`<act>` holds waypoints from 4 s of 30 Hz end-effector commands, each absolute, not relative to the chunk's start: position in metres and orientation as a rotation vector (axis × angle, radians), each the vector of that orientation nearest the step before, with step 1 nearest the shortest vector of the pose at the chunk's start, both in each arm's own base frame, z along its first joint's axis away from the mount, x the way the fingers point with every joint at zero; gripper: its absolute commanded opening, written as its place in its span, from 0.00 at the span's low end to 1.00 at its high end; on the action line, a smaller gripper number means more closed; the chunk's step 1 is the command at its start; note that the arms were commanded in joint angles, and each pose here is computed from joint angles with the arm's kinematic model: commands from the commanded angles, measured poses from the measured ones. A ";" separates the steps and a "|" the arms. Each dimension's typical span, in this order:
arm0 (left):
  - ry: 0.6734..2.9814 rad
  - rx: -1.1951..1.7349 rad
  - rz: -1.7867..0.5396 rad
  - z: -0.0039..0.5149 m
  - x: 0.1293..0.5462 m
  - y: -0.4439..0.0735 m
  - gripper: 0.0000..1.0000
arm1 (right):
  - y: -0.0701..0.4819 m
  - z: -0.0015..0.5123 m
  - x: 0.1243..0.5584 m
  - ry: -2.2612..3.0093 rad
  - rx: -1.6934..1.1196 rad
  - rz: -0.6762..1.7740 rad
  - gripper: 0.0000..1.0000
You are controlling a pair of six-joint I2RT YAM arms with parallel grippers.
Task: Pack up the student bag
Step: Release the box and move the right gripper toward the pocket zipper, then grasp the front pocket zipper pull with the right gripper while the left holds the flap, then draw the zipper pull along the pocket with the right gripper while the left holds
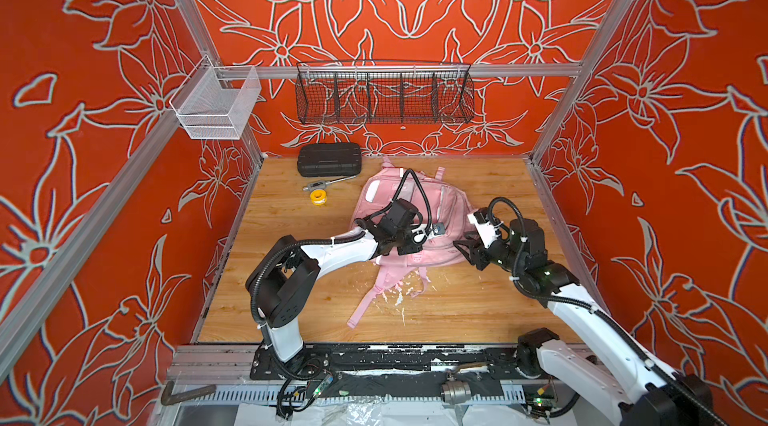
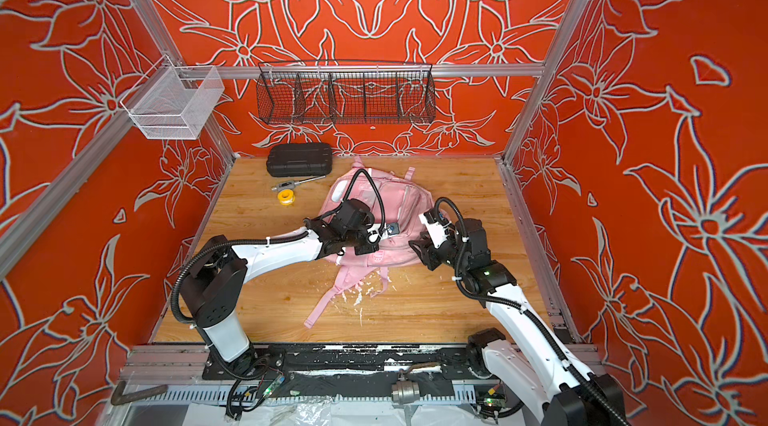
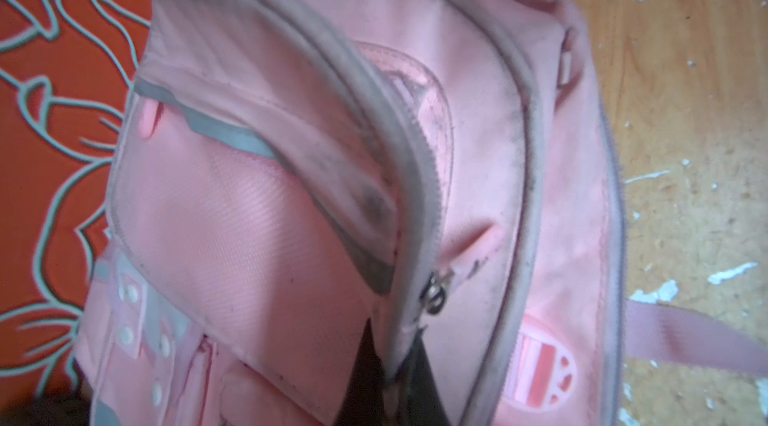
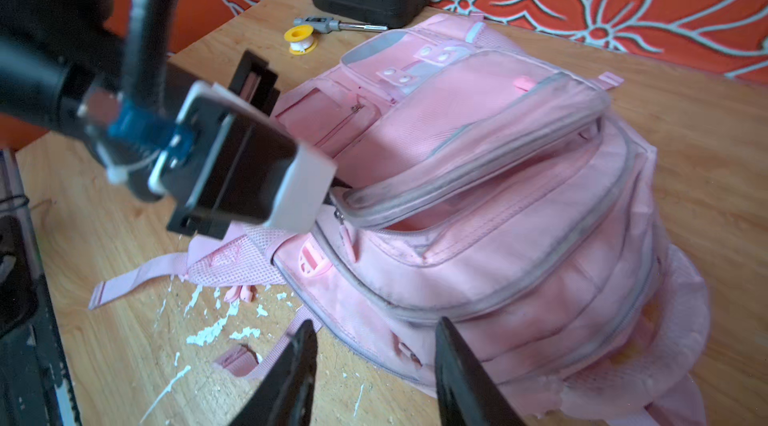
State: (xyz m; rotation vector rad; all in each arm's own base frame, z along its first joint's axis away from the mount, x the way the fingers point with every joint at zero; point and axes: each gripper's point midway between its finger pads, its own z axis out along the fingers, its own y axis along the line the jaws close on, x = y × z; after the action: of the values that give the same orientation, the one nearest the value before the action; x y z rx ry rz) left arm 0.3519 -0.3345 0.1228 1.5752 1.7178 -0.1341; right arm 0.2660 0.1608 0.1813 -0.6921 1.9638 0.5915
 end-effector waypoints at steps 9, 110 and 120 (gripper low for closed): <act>1.873 1.440 -0.536 0.192 0.325 -0.357 0.00 | 0.200 0.184 0.268 1.712 -0.961 0.541 0.42; 2.259 1.041 -0.919 0.213 0.312 -0.405 0.00 | 0.170 0.163 0.291 1.804 -0.729 0.212 0.39; 2.181 1.195 -0.923 0.210 0.294 -0.398 0.00 | 0.174 0.167 0.293 1.780 -0.730 0.280 0.28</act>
State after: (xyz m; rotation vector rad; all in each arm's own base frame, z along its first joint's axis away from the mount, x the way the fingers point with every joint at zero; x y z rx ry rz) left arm 0.3190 -0.3884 0.1655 1.0877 2.3294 -0.7826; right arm 0.2916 0.1685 0.1618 -0.7332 1.7989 0.2284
